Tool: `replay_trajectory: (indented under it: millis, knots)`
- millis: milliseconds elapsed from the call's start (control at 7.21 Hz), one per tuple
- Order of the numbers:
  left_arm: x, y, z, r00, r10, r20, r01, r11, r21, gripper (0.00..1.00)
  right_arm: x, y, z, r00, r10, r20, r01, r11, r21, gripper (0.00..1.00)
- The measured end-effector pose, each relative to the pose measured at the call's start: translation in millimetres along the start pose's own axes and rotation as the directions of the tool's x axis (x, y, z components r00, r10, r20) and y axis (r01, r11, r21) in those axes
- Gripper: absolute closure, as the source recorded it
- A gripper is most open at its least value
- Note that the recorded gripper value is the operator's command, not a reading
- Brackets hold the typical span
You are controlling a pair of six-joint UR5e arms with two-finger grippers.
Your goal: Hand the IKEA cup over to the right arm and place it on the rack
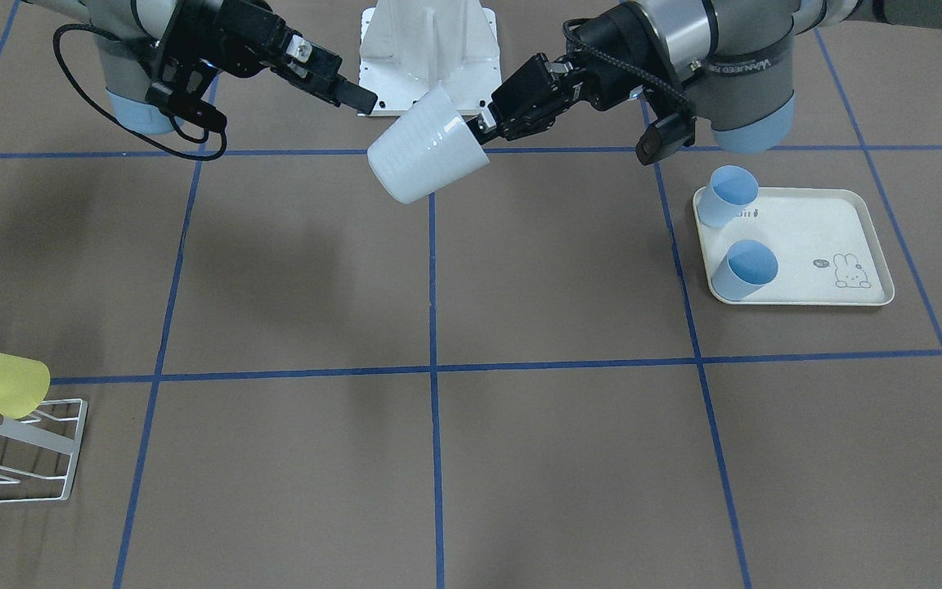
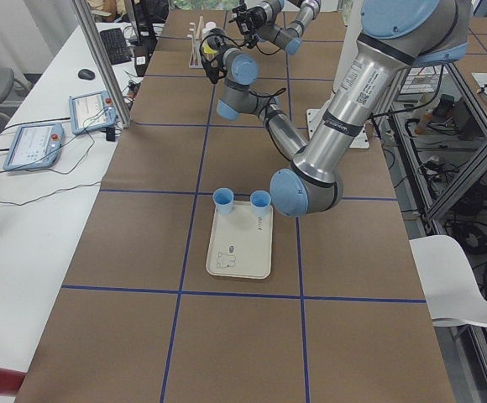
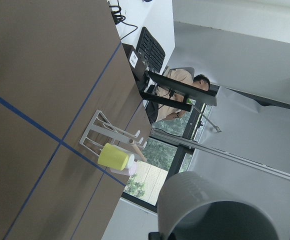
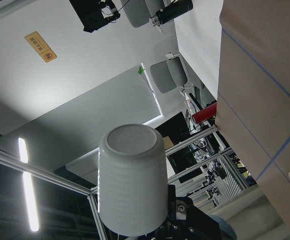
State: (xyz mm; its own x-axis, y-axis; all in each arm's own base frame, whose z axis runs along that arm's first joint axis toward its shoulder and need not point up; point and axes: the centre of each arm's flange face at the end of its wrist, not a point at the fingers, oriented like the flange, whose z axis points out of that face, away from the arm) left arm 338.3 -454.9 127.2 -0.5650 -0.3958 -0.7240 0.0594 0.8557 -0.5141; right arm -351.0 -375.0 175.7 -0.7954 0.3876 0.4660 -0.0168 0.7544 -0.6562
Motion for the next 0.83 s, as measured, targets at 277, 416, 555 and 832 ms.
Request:
replay_trajectory:
  millis: [277,416,555,832]
  knots:
    - [-6.5,12.8,2.7,0.999,-0.032,-0.006,0.031,0.999,-0.038,1.0,-0.4,0.5,2.7,1.0,0.002,0.01,-0.002,1.0,0.01,0.03]
    - [-7.0,15.9,2.5,0.999,-0.054,-0.009,0.053,0.997,-0.048,1.0,-0.4,-0.3,3.0,1.0,0.002,0.014,-0.002,1.0,0.017,0.04]
    - [-6.2,18.0,1.8,0.998,-0.068,-0.011,0.067,0.996,-0.053,1.0,-0.5,-1.1,3.1,1.0,0.001,0.017,-0.002,1.0,0.022,0.04]
    - [-10.5,26.6,3.8,0.996,-0.088,-0.006,0.087,0.994,-0.072,1.0,-0.6,-2.7,4.3,1.0,-0.002,0.016,0.001,0.999,0.035,0.04]
